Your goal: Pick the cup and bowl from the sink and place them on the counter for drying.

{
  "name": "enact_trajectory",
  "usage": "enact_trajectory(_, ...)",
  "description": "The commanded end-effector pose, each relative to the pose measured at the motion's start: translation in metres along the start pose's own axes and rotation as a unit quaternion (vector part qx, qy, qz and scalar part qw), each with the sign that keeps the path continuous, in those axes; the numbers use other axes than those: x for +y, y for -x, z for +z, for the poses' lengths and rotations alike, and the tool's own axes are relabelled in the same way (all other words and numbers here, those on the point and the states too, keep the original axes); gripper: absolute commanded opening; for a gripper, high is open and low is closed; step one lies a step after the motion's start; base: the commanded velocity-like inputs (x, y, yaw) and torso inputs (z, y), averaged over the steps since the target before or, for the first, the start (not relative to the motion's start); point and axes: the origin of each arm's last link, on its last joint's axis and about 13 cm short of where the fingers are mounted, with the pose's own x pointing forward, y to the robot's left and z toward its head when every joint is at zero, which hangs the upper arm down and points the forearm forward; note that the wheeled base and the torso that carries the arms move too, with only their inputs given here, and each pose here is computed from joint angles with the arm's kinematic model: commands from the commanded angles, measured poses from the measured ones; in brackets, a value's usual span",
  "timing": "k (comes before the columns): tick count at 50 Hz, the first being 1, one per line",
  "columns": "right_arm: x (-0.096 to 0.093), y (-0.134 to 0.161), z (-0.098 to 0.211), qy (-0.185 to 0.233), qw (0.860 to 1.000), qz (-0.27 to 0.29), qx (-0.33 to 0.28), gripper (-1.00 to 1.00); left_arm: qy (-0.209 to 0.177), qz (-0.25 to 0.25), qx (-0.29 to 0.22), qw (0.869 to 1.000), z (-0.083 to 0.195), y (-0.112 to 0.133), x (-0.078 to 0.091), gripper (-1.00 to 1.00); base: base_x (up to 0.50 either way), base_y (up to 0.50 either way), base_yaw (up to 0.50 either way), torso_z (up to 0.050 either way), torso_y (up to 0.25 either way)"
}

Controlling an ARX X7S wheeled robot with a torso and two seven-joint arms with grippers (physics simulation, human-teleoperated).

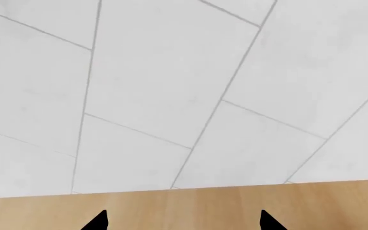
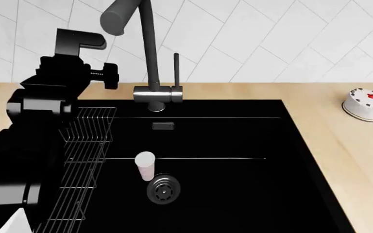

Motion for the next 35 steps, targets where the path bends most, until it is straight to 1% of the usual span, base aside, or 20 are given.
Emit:
enact_trajectory(1,-0.006,-0.012,-0.026,-0.024,0.999,-0.019,0.017,-1.0,-0.001,-0.009,-0.006,1.0,0.002,0.0,-0.002,1.0,0.0,0.0,0.0,0.0,0.0)
enact_trajectory(3,-0.006,-0.013,-0.029,-0.024,0.999,-0.027,0.019,-1.0,0.0,-0.009,-0.006,1.0,0.001,-0.001,-0.003,1.0,0.0,0.0,0.0,0.0,0.0)
enact_trajectory(5,-0.003,-0.017,-0.031,-0.037,0.999,-0.022,0.011,-1.0,0.005,-0.009,-0.007,1.0,0.001,-0.001,-0.004,1.0,0.0,0.0,0.0,0.0,0.0)
enact_trajectory(10,0.0,-0.02,-0.036,-0.043,0.999,-0.02,0.002,-1.0,-0.002,-0.011,-0.006,1.0,0.001,-0.001,-0.005,1.0,0.0,0.0,0.0,0.0,0.002)
enact_trajectory(11,0.0,-0.022,-0.039,-0.043,0.999,-0.023,0.006,-1.0,0.0,-0.011,-0.008,1.0,0.003,0.0,-0.003,1.0,0.0,0.0,0.0,0.0,0.0)
enact_trajectory(14,0.0,-0.024,-0.043,-0.046,0.999,-0.024,0.007,-1.0,-0.003,-0.011,-0.007,1.0,0.002,-0.001,-0.005,1.0,0.0,0.0,0.0,0.0,0.0)
enact_trajectory(17,0.001,-0.028,-0.049,-0.035,0.999,-0.025,0.017,-1.0,-0.002,-0.012,-0.005,1.0,-0.001,-0.001,-0.006,1.0,0.0,0.0,0.0,0.0,0.0)
enact_trajectory(20,0.004,-0.029,-0.048,-0.037,0.999,-0.019,0.001,-1.0,0.005,-0.012,-0.005,1.0,0.0,-0.001,-0.004,1.0,0.0,0.0,0.0,0.0,0.0)
enact_trajectory(23,0.01,-0.033,-0.048,-0.024,1.0,-0.017,-0.004,-1.0,0.006,-0.008,-0.005,1.0,0.003,0.0,-0.002,1.0,0.0,0.0,0.0,0.0,0.0)
enact_trajectory(30,0.012,-0.038,-0.047,-0.027,1.0,-0.008,-0.014,-1.0,0.0,-0.014,-0.007,1.0,0.002,-0.001,-0.004,1.0,0.0,0.0,0.0,0.0,0.0)
enact_trajectory(31,0.012,-0.037,-0.047,-0.026,1.0,-0.009,-0.014,1.0,0.001,-0.013,-0.007,1.0,0.003,0.0,-0.004,1.0,0.0,0.0,0.0,0.0,0.0)
enact_trajectory(35,0.01,-0.036,-0.051,-0.024,1.0,-0.008,-0.01,1.0,-0.001,-0.012,-0.006,1.0,0.001,-0.001,-0.004,1.0,0.0,0.0,0.0,0.0,0.0)
